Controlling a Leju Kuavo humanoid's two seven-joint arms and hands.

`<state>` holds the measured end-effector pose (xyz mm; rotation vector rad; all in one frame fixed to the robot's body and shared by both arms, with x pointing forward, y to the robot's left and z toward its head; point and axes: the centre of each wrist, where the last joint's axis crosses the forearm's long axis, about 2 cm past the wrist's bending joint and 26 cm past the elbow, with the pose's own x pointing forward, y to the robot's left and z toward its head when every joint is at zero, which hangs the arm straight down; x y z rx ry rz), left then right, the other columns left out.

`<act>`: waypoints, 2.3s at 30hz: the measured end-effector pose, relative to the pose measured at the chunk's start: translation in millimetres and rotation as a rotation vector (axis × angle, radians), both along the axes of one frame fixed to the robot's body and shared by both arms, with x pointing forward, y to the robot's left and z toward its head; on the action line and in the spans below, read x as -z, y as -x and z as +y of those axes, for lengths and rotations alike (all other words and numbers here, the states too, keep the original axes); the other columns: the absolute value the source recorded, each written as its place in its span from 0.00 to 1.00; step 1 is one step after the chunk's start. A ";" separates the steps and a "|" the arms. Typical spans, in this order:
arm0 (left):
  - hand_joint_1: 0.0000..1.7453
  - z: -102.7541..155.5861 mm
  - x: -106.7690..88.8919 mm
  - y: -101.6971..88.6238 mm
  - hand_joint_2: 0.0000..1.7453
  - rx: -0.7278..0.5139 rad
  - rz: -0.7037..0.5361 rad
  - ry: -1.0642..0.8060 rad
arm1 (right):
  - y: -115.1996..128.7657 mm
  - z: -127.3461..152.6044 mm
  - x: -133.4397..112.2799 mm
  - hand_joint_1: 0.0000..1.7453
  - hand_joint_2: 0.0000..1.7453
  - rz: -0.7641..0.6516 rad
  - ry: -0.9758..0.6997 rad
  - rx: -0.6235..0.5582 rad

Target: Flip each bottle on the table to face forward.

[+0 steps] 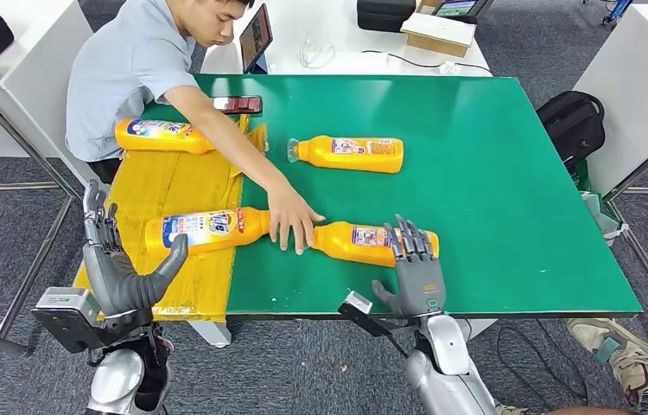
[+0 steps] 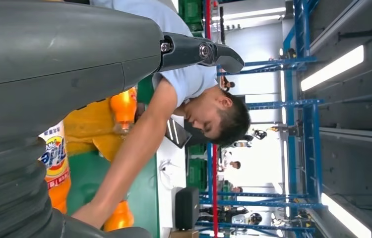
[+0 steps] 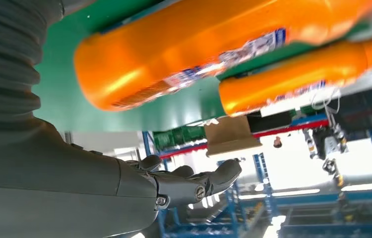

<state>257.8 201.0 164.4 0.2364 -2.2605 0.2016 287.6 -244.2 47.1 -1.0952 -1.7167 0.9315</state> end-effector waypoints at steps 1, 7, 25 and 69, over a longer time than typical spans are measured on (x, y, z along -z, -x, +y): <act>0.00 -0.9 0.4 0.0 1.00 0.002 0.004 0.000 | -0.5 1.5 0.2 0.00 1.00 0.008 0.022 0.004; 0.00 -2.0 2.3 0.8 1.00 0.002 0.021 -0.009 | -1.8 1.0 -0.2 0.00 1.00 0.024 0.114 0.046; 0.00 -4.0 6.8 6.1 1.00 0.110 0.099 0.053 | -6.5 -16.1 0.3 0.00 1.00 0.040 0.164 0.117; 0.00 -23.8 -1.0 -7.8 1.00 0.133 0.095 0.133 | -45.3 -20.6 13.1 0.00 1.00 0.299 0.088 0.044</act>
